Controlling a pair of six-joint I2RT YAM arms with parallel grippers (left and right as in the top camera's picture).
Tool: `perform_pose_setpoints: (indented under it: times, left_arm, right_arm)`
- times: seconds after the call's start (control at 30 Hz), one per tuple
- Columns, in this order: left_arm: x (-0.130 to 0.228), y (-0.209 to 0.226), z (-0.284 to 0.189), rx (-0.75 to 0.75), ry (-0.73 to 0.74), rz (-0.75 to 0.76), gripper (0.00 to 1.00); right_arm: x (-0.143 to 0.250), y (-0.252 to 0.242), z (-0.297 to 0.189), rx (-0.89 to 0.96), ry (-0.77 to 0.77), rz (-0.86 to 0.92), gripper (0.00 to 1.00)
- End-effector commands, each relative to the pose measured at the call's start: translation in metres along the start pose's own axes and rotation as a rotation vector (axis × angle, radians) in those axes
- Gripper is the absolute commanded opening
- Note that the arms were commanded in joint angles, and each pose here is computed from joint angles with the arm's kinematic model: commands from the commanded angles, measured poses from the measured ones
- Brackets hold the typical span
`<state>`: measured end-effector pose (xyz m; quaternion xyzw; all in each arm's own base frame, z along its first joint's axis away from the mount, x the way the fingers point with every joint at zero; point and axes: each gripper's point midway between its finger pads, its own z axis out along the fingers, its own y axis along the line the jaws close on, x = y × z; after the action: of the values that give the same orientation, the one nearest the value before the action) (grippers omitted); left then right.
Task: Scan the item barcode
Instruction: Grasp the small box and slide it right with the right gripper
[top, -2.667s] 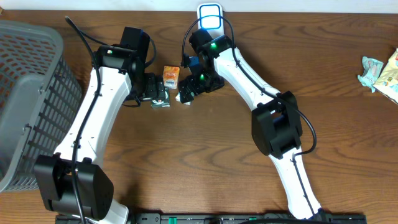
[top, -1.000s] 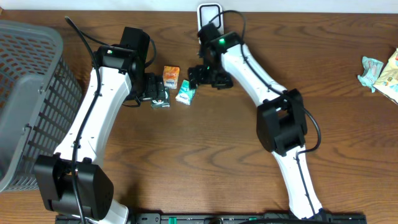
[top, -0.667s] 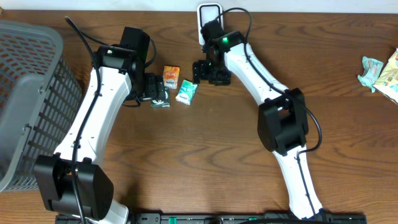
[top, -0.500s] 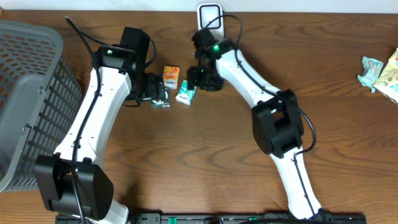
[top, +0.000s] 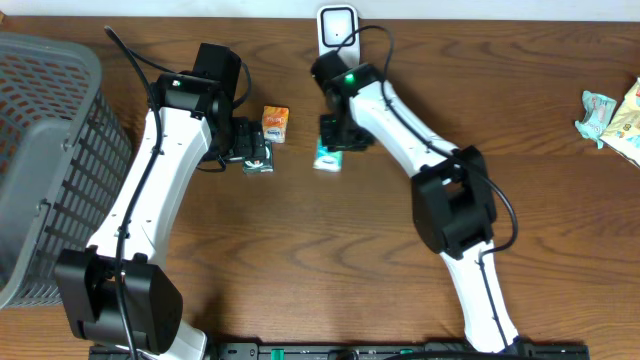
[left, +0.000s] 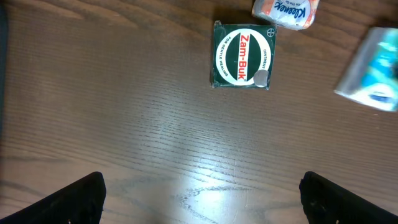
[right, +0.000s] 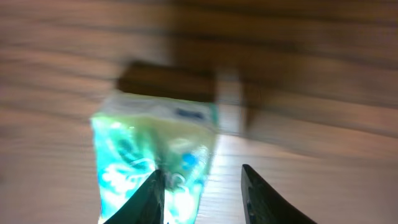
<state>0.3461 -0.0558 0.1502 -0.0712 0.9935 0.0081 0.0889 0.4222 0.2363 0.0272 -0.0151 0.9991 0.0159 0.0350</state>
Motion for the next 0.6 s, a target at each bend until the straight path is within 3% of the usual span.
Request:
perform_pose_setpoints:
  times: [0.0, 0.1, 0.17, 0.57]
  left_arm:
    - [-0.004, 0.003, -0.004, -0.006, -0.015, 0.0, 0.97]
    - [-0.004, 0.003, -0.004, -0.006, -0.015, 0.0, 0.98]
    - [-0.004, 0.003, -0.004, -0.006, -0.015, 0.0, 0.98]
    - [-0.004, 0.003, -0.004, -0.006, -0.015, 0.0, 0.98]
  right_arm:
    - [-0.024, -0.045, -0.048, 0.122, -0.136, -0.009, 0.39]
    - [-0.023, -0.038, -0.072, 0.047, -0.152, -0.056, 0.5]
    - [-0.02, -0.03, -0.08, 0.003, -0.155, -0.063, 0.53]
    - [0.005, 0.036, -0.04, -0.05, -0.097, -0.164, 0.51]
